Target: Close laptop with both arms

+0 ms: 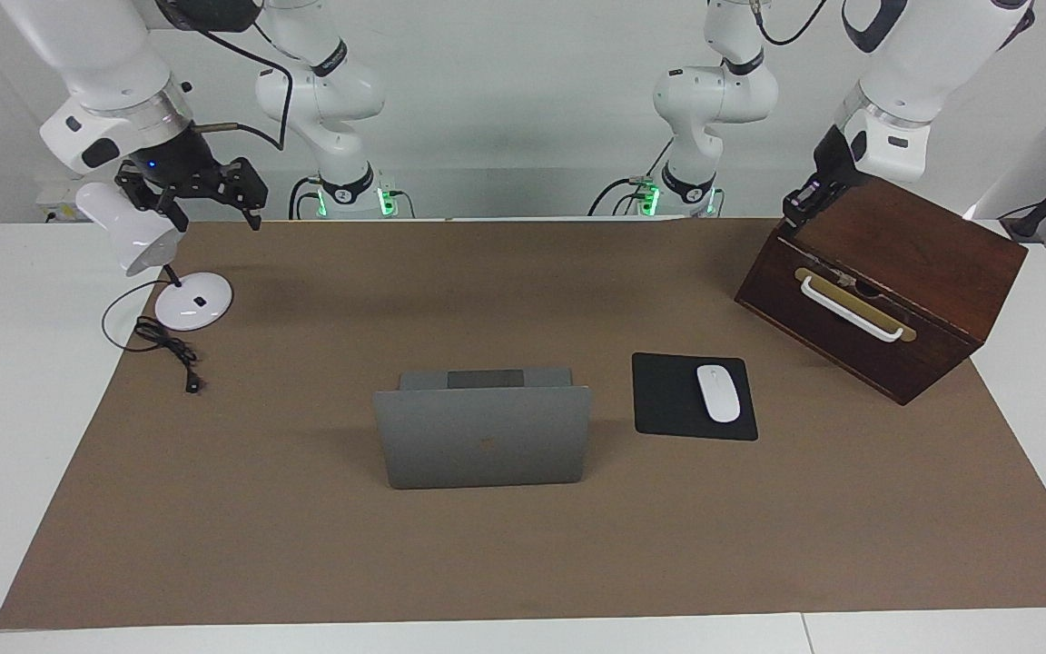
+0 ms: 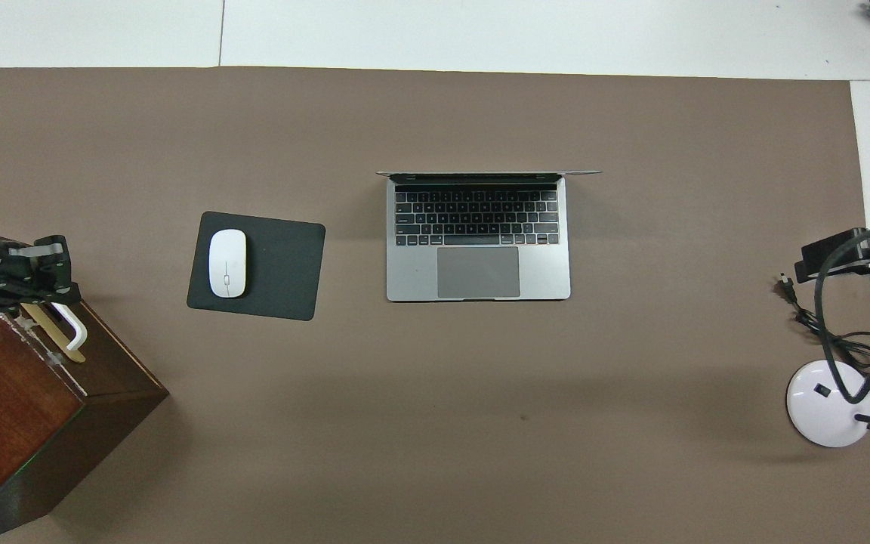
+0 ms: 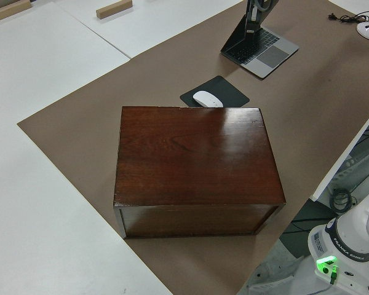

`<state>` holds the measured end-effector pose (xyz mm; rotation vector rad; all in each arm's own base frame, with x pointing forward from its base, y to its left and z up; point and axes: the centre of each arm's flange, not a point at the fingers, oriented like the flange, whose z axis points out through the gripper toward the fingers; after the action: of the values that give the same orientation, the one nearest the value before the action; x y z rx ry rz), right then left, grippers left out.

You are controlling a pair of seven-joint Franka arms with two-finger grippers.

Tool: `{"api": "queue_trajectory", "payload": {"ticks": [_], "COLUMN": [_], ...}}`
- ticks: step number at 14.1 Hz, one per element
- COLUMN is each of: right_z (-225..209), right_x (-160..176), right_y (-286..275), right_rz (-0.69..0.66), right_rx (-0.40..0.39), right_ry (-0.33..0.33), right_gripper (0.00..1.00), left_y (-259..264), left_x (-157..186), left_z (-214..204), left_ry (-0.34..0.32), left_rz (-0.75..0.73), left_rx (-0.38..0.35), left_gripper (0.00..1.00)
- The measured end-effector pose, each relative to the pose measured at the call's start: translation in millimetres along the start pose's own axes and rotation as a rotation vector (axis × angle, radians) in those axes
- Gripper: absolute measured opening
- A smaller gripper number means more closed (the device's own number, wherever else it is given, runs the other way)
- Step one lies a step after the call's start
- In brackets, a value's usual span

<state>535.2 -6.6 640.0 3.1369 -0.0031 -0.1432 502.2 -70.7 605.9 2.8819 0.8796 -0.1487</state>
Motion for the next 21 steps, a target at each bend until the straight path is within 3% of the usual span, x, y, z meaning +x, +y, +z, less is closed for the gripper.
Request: {"api": "queue_trajectory", "payload": {"ticks": [5, 9, 14, 16, 21], "right_z": [0.0, -1.9, -8.9, -12.6, -17.9], "right_x": [0.0, -1.3, -6.0, -8.2, -12.5], "right_y": [-2.2, -2.2, -2.6, -6.0, -20.2], "right_rz": [-0.001, -0.001, -0.003, -0.009, -0.035], "right_rx": [0.000, 0.000, 0.001, 0.001, 0.008], "right_ry": [0.000, 0.004, 0.018, 0.026, 0.037], "right_gripper": [1.00, 1.00, 1.00, 1.00, 1.00], "left_y": [-9.0, -16.9, -19.6, -19.2, -17.5], "left_x": [-14.4, -26.2, -25.4, -30.3, -41.7], "left_z": [30.2, 41.0, 60.7, 75.9, 100.1], "left_ry": [-0.030, -0.074, -0.068, -0.095, -0.134], "left_rz": [-0.297, -0.406, -0.810, -0.938, -1.008], "left_rx": [-0.100, -0.136, -0.253, -0.311, -0.347], "left_gripper": [0.01, 0.01, 0.01, 0.01, 0.01]}}
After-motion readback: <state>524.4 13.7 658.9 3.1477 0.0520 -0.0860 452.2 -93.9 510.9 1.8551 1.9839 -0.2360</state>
